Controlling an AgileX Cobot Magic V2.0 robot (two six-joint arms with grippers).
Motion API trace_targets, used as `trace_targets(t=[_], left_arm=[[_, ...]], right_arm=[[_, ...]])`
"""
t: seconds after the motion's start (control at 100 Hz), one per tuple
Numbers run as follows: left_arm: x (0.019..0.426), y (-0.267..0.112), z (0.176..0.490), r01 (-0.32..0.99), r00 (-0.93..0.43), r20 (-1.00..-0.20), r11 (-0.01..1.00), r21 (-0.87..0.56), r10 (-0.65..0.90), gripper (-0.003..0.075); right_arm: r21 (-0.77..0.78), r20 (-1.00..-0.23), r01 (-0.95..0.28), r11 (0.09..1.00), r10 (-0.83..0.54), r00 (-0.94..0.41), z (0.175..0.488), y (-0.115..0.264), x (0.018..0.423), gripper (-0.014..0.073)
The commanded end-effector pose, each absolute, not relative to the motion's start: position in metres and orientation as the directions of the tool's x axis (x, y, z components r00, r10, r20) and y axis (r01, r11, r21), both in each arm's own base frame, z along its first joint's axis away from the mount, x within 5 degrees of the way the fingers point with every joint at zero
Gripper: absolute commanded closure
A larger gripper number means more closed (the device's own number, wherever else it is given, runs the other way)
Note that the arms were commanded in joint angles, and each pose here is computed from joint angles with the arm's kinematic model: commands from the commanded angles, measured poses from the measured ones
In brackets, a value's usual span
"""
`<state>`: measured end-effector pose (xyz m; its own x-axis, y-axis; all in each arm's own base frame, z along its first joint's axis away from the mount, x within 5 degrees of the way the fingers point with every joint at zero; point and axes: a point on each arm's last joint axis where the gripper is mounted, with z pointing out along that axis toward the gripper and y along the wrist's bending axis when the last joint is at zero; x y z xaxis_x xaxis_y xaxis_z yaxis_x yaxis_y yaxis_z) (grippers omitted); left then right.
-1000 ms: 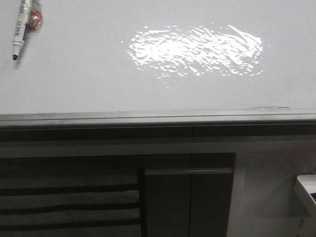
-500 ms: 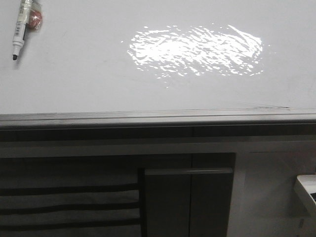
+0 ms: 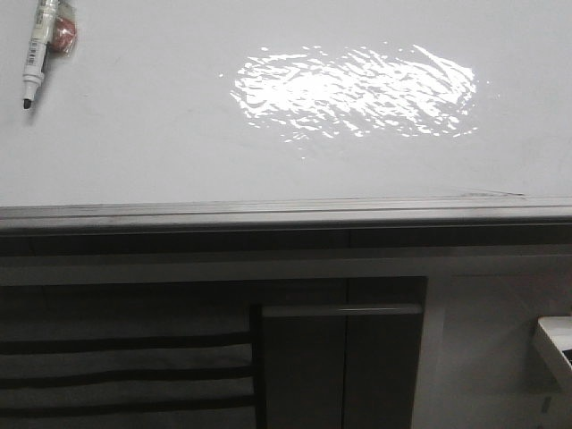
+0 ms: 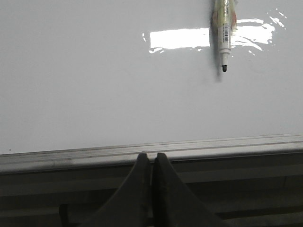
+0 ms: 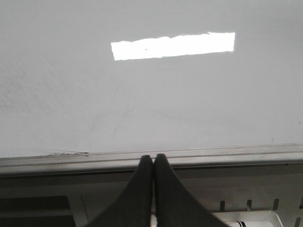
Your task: Write number 9 on whiteboard
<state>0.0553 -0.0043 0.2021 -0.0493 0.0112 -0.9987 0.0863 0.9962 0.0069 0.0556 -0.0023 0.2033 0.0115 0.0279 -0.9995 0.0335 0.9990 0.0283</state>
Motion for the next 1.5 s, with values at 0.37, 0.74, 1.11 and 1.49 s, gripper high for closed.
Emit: trace_targets(t=[0.37, 0.74, 1.11, 1.49], left_arm=[[0.043, -0.005, 0.280, 0.131, 0.184, -0.974, 0.985, -0.109, -0.132, 0.0741], [0.072, -0.006, 0.330, 0.093, -0.032, -0.999, 0.995, -0.037, -0.034, 0.0741], [0.079, -0.007, 0.326, 0.092, -0.071, -0.997, 0.995, -0.041, -0.034, 0.0741], [0.079, -0.003, 0.329, 0.038, -0.038, -0.999, 0.999, 0.004, 0.006, 0.0323]], right_arm=[[0.082, -0.995, 0.044, 0.996, 0.079, 0.062, 0.286, -0.003, 0.049, 0.0659], [-0.003, -0.990, 0.068, 0.998, 0.007, -0.142, 0.342, -0.006, 0.090, 0.0659], [0.006, -0.994, 0.060, 0.998, 0.013, -0.109, 0.345, -0.006, 0.096, 0.0659], [0.002, -0.993, 0.063, 0.998, 0.010, -0.116, 0.344, -0.006, 0.096, 0.0341]])
